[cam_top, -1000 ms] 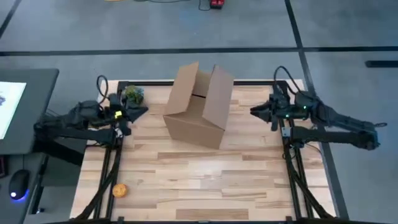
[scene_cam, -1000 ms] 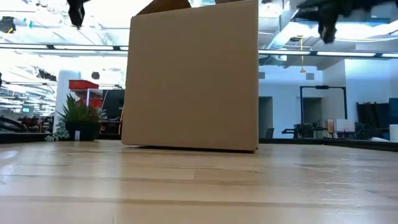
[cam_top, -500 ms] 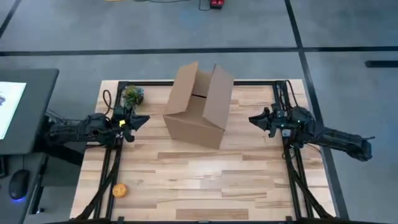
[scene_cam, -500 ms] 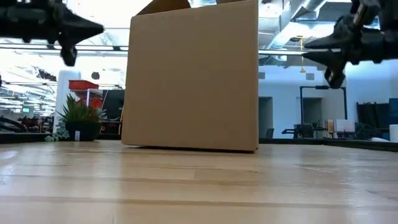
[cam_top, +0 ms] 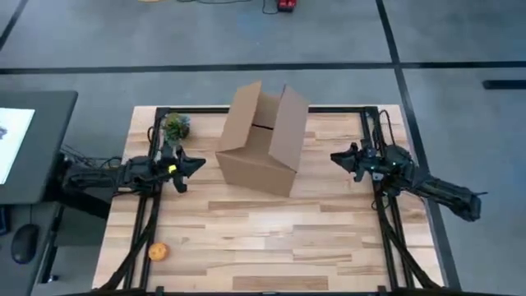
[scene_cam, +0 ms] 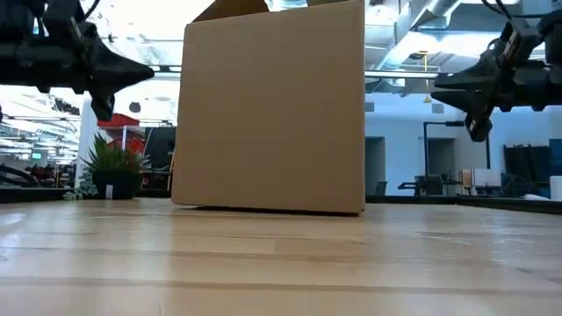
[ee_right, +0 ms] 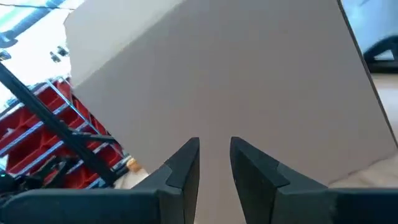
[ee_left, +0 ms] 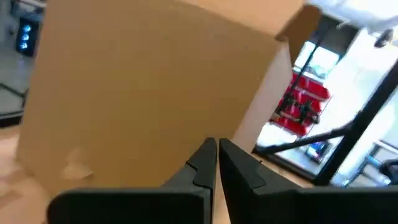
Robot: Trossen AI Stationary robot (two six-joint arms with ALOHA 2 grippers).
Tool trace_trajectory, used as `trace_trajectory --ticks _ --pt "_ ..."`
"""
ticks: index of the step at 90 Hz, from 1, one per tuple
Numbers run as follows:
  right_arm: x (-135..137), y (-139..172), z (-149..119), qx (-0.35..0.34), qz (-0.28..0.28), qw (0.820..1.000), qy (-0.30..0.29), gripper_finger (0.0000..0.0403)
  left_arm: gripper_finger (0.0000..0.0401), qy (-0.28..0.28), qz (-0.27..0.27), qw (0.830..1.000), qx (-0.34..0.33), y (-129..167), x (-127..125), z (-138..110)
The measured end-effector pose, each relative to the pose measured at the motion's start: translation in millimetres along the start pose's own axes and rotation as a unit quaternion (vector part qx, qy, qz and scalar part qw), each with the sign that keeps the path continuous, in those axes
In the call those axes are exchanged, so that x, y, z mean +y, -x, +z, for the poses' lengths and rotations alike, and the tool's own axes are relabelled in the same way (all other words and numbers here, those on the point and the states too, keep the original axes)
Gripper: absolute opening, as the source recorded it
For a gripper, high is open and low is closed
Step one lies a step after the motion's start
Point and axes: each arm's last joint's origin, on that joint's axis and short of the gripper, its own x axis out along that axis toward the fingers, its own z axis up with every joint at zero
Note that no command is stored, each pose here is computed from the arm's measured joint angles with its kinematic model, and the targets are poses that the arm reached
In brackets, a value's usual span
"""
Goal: Wrap mug
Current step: Return to Home Position
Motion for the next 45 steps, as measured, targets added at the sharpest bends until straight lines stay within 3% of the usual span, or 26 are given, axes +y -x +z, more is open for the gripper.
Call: trace_trajectory --ticks 45 --pt "0 0 0 0.001 -0.001 1.0 0.0 0.0081 0.0 -0.025 0.021 0.998 0.052 -6 3 -11"
